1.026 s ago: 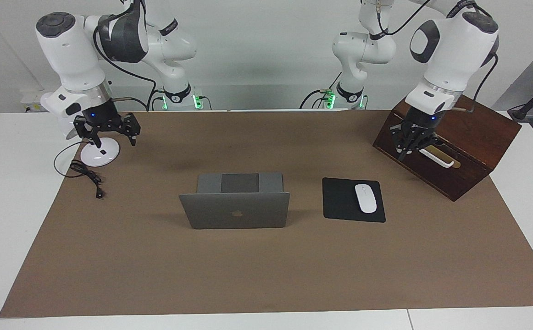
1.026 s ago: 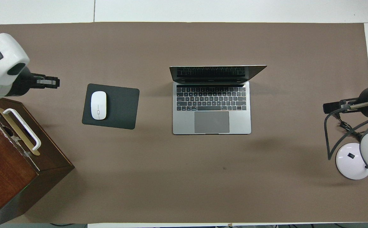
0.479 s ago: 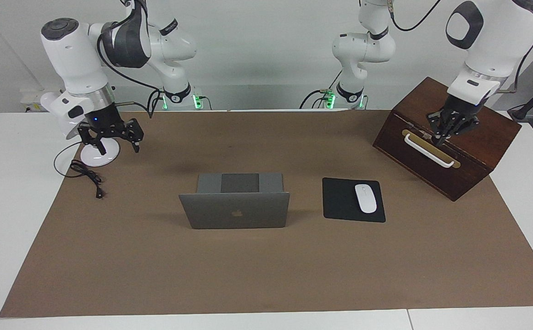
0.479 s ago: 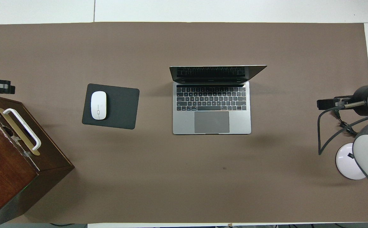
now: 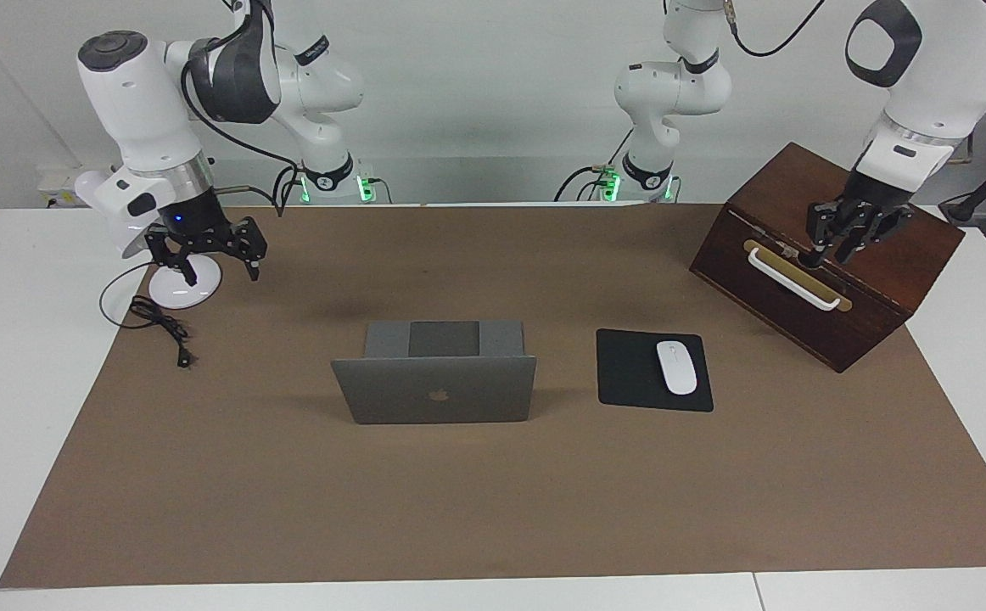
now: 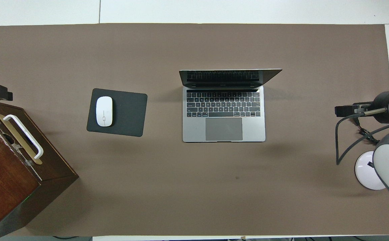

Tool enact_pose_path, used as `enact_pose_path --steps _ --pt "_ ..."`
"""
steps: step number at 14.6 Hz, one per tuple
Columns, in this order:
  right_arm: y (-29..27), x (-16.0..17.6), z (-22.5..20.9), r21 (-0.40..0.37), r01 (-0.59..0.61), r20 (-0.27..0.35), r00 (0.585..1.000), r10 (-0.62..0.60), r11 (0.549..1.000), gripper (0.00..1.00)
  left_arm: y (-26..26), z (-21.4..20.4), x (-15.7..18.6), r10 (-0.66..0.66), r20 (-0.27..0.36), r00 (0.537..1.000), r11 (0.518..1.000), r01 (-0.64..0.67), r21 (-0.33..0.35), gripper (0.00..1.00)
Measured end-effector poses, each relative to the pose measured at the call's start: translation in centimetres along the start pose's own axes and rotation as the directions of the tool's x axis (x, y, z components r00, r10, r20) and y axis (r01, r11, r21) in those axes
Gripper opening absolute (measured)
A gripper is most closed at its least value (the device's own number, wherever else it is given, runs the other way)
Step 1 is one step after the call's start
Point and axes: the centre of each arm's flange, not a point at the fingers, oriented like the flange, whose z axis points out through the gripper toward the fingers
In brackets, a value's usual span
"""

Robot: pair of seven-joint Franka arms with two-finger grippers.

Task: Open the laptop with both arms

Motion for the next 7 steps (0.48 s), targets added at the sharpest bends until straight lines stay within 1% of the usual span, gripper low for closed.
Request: enact_pose_path --steps 2,3,4,5,7 --pt "-0.1 -0.2 -0.6 0.005 0.001 0.044 0.999 -0.001 1.0 1.0 0.0 -0.1 0.0 -0.009 -0.002 1.0 1.0 0.009 0.0 0.74" --pt "-0.1 -0.2 -1.1 0.006 0.001 0.058 0.998 -0.001 1.0 1.0 0.0 -0.1 0.0 -0.011 -0.002 1.0 1.0 0.011 0.0 0.87" --pt "0.0 -0.2 -1.6 0.007 0.0 0.069 0.998 -0.001 1.0 1.0 0.0 -0.1 0.0 -0.013 -0.002 1.0 1.0 0.013 0.0 0.97" --pt "0.0 -0.1 -2.0 0.008 0.0 0.078 0.997 -0.001 1.0 1.0 0.0 -0.1 0.0 -0.016 -0.002 1.0 1.0 0.016 0.0 1.0" --pt "0.0 0.0 -2.6 0.009 0.0 0.092 0.996 0.0 1.0 1.0 0.0 -0.1 0.0 -0.017 -0.002 1.0 1.0 0.017 0.0 1.0"
